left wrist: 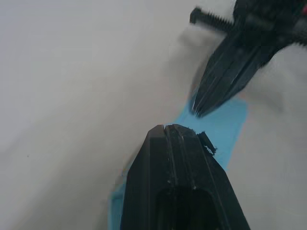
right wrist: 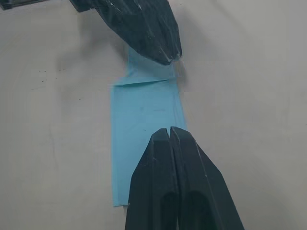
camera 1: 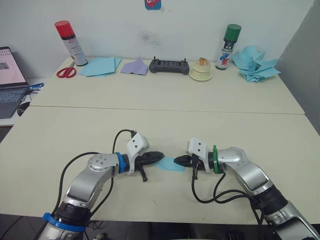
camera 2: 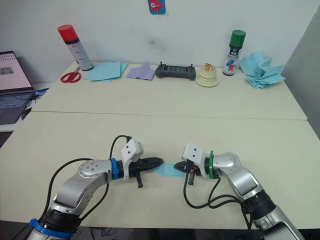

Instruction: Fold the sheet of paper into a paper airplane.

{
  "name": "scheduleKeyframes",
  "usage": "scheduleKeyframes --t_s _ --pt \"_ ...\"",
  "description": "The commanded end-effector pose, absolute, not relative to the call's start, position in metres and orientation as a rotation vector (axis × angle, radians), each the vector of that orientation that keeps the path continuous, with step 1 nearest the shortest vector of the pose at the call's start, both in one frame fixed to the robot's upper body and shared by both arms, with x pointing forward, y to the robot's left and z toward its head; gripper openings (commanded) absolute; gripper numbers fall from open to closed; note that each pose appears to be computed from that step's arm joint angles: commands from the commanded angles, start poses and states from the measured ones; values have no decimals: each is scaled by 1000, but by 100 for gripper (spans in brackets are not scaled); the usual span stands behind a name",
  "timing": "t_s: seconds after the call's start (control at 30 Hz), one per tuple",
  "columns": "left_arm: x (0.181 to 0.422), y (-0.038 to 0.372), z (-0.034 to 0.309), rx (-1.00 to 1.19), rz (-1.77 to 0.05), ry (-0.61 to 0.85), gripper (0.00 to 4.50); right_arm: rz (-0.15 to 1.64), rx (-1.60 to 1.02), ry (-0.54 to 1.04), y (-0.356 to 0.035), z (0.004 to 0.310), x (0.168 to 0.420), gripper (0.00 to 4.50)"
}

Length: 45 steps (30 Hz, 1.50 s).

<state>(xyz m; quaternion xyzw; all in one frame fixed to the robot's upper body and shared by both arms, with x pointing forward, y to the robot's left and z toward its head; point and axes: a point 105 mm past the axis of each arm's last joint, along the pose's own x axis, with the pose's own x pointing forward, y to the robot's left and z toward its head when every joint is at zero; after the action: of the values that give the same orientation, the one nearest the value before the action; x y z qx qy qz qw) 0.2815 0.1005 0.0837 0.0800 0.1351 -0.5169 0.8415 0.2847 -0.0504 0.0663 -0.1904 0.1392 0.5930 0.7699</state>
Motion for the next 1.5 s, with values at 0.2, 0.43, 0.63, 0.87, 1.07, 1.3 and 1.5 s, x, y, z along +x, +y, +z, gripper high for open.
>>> scheduleKeyframes --t_s 0.2,0.43,0.63,0.87,1.07,1.3,1.5 --pt "289 119 44 340 -969 395 0 1262 -413 380 -61 53 282 4" --pt "289 164 36 363 -801 440 0 1257 -406 384 -60 51 281 4" --pt "292 165 59 307 -772 333 0 1257 -345 315 -54 64 285 4" --pt "277 159 128 353 -886 104 77 1312 -274 75 -62 135 278 96" --pt "235 148 153 412 -1078 68 256 1425 -374 -41 -73 157 245 242" --pt "210 148 148 549 -1138 -3 420 1461 -502 -95 -78 142 233 102" --pt "200 146 144 523 -1135 -14 420 1384 -576 -93 -68 115 248 73"
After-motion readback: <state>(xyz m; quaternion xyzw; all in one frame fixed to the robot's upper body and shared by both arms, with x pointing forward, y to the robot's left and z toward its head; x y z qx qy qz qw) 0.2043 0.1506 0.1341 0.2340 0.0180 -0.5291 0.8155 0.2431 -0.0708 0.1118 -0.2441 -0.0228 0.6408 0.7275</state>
